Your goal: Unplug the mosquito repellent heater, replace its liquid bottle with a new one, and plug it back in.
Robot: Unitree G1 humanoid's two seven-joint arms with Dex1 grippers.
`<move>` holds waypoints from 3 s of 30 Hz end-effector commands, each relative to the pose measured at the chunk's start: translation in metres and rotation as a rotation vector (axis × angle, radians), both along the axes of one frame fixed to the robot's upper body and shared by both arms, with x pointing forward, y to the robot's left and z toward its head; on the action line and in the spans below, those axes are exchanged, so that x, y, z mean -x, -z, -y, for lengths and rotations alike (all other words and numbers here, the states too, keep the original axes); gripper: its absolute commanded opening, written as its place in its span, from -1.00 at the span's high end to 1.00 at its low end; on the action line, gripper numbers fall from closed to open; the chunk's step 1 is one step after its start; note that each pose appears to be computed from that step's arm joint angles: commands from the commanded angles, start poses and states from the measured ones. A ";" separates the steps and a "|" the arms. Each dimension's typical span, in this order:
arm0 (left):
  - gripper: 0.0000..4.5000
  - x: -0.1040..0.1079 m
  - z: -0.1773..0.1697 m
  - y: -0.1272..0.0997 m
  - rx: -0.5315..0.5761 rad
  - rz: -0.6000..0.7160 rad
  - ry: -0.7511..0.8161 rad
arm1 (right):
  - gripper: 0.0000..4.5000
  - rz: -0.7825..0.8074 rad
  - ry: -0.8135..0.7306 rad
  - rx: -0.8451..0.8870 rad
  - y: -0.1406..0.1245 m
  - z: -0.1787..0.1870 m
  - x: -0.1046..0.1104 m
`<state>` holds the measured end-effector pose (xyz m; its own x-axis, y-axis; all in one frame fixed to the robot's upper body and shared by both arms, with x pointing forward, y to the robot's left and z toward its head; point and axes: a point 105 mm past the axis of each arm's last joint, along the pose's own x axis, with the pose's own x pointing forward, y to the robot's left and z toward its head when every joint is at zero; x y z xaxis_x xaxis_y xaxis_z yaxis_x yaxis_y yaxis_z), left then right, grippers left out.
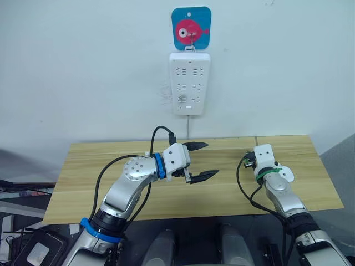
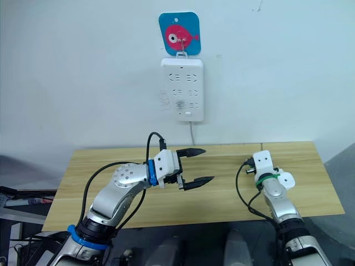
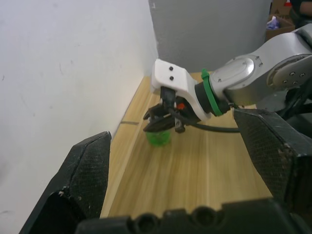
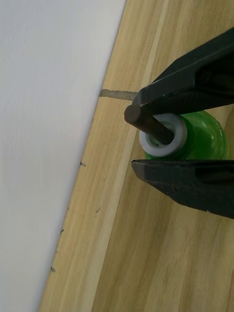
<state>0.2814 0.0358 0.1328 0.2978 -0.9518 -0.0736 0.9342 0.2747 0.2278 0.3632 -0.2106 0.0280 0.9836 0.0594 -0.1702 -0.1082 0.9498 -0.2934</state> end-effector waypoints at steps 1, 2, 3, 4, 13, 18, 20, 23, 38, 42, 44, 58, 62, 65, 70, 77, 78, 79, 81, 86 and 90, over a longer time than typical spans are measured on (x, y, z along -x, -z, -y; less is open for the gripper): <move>-1.00 0.002 -0.001 -0.008 0.027 0.029 -0.003 | -0.13 0.084 -0.045 -0.012 -0.021 -0.003 0.001; -1.00 0.002 -0.002 -0.006 0.031 0.021 -0.014 | -0.31 0.102 -0.067 -0.005 -0.028 -0.005 0.003; -1.00 0.002 -0.003 -0.004 0.036 0.013 -0.028 | -0.48 0.119 -0.090 0.005 -0.035 -0.007 0.005; -1.00 0.002 -0.005 -0.001 0.040 0.003 -0.051 | -0.64 0.143 -0.118 0.018 -0.045 -0.010 0.008; -1.00 -0.001 -0.078 0.089 -0.060 -0.085 -0.602 | -0.99 0.146 -0.675 -0.014 -0.105 -0.108 0.048; -1.00 0.003 -0.137 0.120 0.056 -0.169 -1.119 | -0.99 0.014 -0.932 0.048 -0.105 -0.143 0.069; -1.00 0.006 -0.151 0.133 0.055 -0.178 -1.225 | -0.99 0.001 -0.979 0.078 -0.107 -0.151 0.070; -1.00 0.002 -0.149 0.141 0.069 -0.162 -1.241 | -0.99 -0.015 -1.014 0.055 -0.114 -0.158 0.070; -1.00 -0.067 -0.126 0.154 0.108 -0.131 -1.208 | -0.99 -0.039 -1.102 0.074 -0.131 -0.173 0.076; -1.00 -0.073 -0.129 0.152 0.109 -0.117 -1.213 | -0.99 -0.037 -1.075 0.096 -0.130 -0.168 0.072; -1.00 -0.072 -0.128 0.152 0.097 -0.108 -1.198 | -0.99 -0.038 -1.056 0.082 -0.131 -0.166 0.070; 0.00 -0.078 -0.078 0.118 0.034 0.020 -0.793 | -1.00 -0.049 -0.958 0.067 -0.118 -0.149 0.061; 0.00 -0.067 -0.033 0.069 0.009 0.063 -0.333 | -1.00 -0.051 -0.937 0.009 -0.116 -0.145 0.061; 0.00 -0.055 -0.019 0.049 -0.042 0.054 -0.097 | -1.00 -0.046 -0.934 -0.007 -0.114 -0.143 0.061; 0.00 -0.042 -0.009 0.034 -0.084 0.010 0.105 | -1.00 -0.010 -0.931 -0.046 -0.118 -0.147 0.061; 0.00 -0.044 -0.006 0.030 -0.073 -0.007 0.134 | -0.49 -0.001 -0.965 -0.144 -0.123 -0.153 0.077; 0.00 -0.044 -0.006 0.030 -0.071 -0.008 0.136 | -0.33 -0.012 -0.974 -0.147 -0.121 -0.154 0.080; 0.00 -0.044 -0.005 0.029 -0.071 -0.007 0.138 | -0.18 -0.025 -0.982 -0.149 -0.119 -0.154 0.082; 0.00 -0.044 -0.006 0.029 -0.071 -0.006 0.144 | 0.14 -0.047 -0.989 -0.150 -0.114 -0.155 0.085; 0.00 -0.042 -0.005 0.026 -0.073 0.007 0.153 | 0.56 -0.050 -0.990 -0.146 -0.112 -0.156 0.083; 0.00 -0.037 -0.007 0.025 -0.077 0.019 0.167 | 0.56 -0.026 -1.020 -0.161 -0.119 -0.158 0.081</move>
